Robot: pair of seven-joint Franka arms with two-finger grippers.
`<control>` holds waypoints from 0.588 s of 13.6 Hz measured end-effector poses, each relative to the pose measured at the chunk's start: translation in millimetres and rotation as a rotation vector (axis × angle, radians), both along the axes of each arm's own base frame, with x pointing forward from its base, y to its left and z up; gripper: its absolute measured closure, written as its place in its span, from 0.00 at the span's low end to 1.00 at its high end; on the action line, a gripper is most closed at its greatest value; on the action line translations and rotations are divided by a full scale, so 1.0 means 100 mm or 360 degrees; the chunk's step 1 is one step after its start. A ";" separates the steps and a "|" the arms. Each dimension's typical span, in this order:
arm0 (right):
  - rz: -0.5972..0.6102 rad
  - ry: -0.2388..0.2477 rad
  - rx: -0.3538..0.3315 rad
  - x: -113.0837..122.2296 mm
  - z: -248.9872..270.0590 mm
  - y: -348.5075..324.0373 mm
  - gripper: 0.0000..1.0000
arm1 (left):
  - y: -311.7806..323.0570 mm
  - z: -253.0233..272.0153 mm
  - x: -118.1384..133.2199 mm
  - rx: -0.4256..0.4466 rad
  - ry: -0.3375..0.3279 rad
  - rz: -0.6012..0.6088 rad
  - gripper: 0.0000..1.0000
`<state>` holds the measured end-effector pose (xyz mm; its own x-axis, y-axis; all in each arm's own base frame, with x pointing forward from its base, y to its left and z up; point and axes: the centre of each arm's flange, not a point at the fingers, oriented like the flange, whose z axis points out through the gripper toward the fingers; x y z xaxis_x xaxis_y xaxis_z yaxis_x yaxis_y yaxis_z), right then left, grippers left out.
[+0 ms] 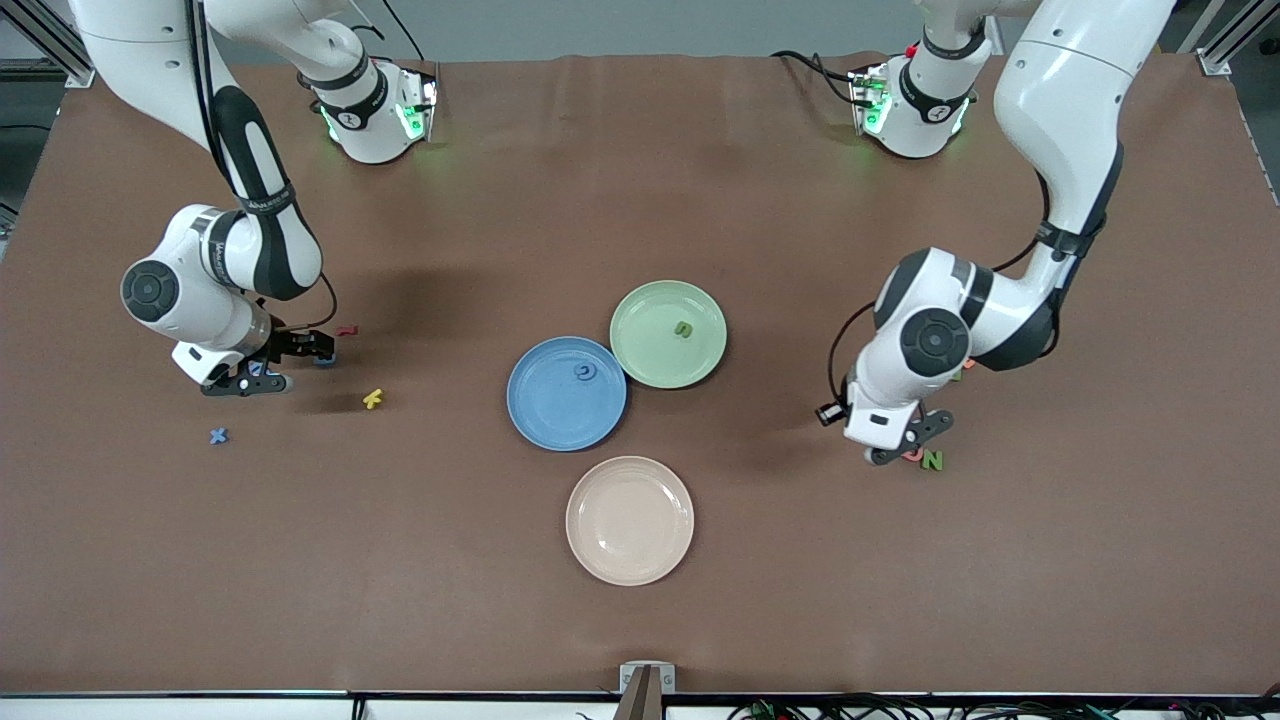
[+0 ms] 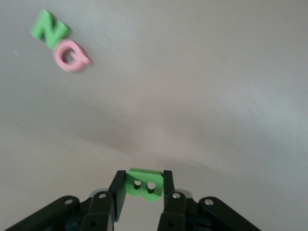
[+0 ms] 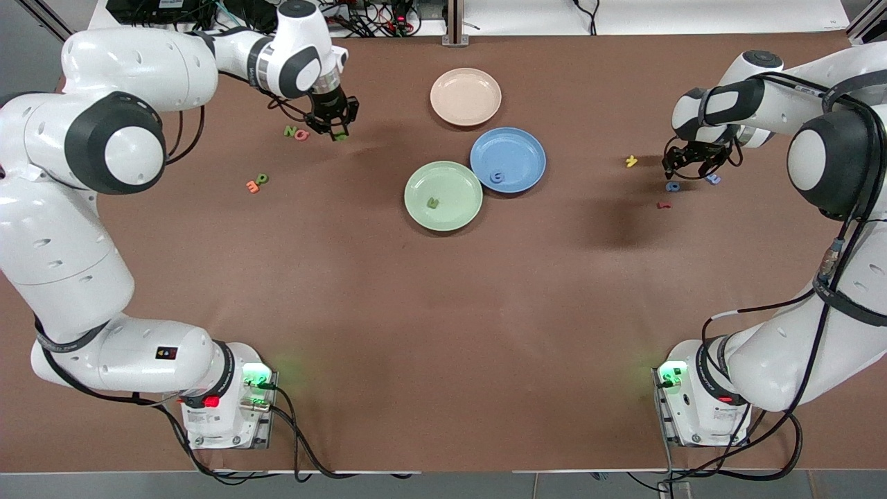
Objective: Sort letters by color into matching plates
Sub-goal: 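Place the green B on the green plate with the left gripper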
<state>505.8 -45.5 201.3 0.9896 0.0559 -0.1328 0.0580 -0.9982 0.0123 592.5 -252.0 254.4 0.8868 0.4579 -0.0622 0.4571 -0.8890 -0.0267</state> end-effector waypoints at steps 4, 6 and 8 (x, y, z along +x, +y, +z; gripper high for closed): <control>-0.0009 0.0015 -0.0002 -0.02 -0.09 0.03 0.15 | -0.73 0.12 -0.38 -0.0088 0.0025 -0.0050 0.65; -0.0030 0.0006 0.0002 -0.02 -0.16 0.05 0.19 | -1.09 0.14 -0.61 -0.0096 0.0036 -0.0061 0.65; -0.0022 0.0014 0.0001 -0.03 -0.23 0.10 0.22 | -1.43 0.10 -0.87 -0.0106 0.0028 -0.0033 0.65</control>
